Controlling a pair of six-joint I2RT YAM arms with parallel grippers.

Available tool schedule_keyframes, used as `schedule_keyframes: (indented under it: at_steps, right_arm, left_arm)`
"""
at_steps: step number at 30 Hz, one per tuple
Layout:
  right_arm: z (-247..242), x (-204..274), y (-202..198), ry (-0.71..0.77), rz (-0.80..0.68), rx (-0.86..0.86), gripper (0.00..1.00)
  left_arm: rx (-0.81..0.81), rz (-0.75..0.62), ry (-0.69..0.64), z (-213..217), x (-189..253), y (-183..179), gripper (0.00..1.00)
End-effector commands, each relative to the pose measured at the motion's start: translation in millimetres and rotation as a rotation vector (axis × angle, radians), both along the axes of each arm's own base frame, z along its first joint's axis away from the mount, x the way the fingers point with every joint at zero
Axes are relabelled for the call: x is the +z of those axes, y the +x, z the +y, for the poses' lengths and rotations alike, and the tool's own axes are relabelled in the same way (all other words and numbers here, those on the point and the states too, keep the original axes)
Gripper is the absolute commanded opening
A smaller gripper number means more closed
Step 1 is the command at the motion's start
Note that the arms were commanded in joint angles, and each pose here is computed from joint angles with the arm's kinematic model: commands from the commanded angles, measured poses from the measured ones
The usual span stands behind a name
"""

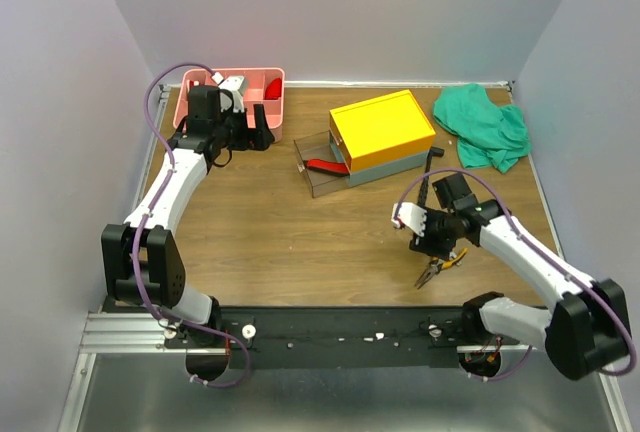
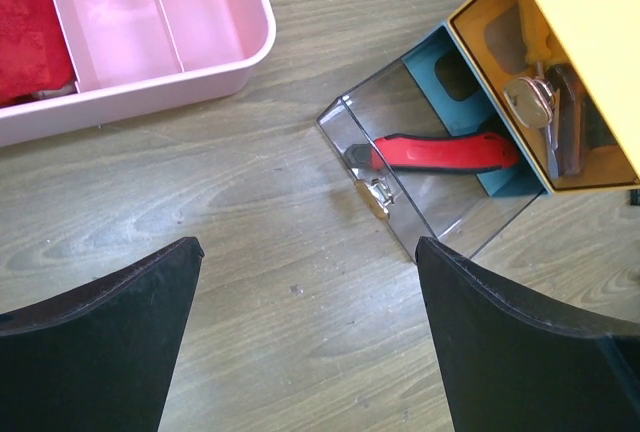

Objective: Sort the tools into containers

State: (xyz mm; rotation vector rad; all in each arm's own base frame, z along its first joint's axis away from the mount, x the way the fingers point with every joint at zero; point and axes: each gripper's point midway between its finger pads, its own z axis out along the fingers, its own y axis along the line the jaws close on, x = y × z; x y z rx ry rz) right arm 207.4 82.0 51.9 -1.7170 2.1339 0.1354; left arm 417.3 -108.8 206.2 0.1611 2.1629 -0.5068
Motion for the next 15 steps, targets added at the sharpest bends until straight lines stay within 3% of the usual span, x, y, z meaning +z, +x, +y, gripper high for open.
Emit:
schedule_keyframes:
  at_steps: [1,15]
  right_arm:
    - [-4.3,-0.3,-30.2,-0.029,0.012,0.311,0.70]
    - [-21.2,-32.0,8.4,-0.219,0.049,0.432,0.63]
  left_arm:
    - [-0.033,-0.024,-0.030,-7.9,7.8,-3.0,0.99]
    - [-0.035,-0.013,-0.009,-5.6,3.9,-3.3,0.99]
